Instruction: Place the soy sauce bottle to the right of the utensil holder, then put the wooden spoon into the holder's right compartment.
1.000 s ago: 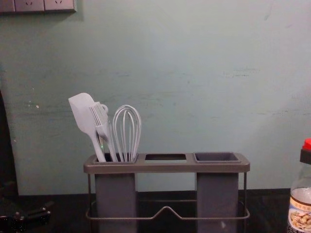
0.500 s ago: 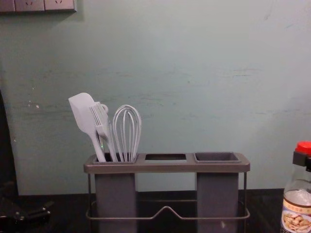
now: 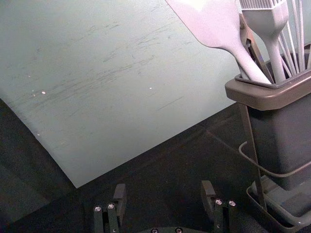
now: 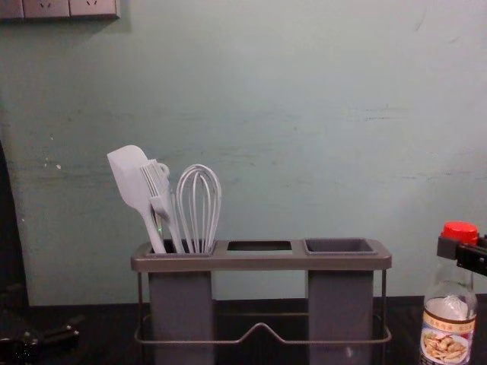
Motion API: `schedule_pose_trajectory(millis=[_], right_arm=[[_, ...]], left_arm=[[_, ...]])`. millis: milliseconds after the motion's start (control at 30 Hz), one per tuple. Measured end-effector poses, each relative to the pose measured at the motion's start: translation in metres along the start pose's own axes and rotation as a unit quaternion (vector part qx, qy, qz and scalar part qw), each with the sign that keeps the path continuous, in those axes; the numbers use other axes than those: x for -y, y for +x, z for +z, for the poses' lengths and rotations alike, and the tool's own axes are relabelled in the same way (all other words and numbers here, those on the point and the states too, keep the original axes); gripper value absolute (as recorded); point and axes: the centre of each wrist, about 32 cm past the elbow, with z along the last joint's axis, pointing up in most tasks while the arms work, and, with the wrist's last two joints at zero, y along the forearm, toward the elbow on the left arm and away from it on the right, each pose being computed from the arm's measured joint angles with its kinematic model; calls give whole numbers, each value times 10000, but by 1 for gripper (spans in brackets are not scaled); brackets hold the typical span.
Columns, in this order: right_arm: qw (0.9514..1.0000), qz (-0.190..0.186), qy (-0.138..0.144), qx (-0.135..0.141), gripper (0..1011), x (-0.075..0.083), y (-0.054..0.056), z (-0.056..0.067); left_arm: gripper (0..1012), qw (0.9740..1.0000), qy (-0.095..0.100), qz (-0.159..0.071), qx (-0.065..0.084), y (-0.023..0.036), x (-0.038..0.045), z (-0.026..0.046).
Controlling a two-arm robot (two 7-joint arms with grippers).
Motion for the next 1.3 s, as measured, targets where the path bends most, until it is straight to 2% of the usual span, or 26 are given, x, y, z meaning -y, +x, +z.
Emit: schedule_pose_trajectory(millis=[600,1300], right_arm=[[9999,57,-61,-80,382,-133,65,-30],[9997,118,-142,-141,383,-173,37,-49]], left_arm=[[1005,10000,0,0,0,0,0,0],[1005,10000,0,0,0,0,0,0]])
